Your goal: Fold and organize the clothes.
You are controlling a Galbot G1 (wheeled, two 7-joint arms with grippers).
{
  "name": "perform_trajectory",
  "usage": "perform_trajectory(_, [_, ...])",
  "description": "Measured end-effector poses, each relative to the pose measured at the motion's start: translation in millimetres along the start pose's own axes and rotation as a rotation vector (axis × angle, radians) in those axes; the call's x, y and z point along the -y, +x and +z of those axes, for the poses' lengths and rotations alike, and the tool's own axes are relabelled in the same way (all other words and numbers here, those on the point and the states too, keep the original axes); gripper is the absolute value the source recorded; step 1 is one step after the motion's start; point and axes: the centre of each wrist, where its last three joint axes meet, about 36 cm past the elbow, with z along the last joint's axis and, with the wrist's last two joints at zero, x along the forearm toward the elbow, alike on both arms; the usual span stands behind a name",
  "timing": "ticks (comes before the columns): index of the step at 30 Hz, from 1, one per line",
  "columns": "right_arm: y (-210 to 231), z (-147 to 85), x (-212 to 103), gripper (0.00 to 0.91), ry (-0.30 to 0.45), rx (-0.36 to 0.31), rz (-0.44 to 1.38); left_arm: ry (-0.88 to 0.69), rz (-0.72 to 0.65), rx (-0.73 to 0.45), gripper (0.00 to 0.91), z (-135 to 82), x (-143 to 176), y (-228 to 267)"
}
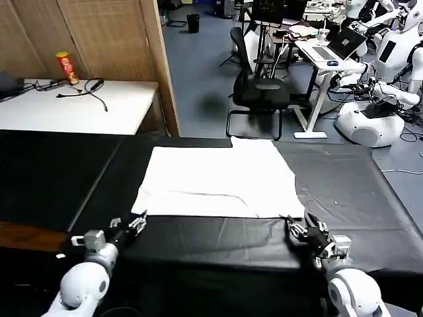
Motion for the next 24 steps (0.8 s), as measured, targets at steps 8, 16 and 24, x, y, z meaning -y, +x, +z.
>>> perform_trajectory(8, [10,-4,-3,0.0,0.011,-0.035,0.025,-0.005,0.001,-0.017,0.0,2,3,5])
perform_trajectory(16, [48,-10,-10,0.0,0.013,-0.121,0.071,-0.041,-0.038,-0.048,0.0,-3,6,31])
perform_trajectory(24, [88,-15,-24,0.0,0.029,-0.151,0.064,-0.076,-0.039,-0.068,0.0,-7,14,73])
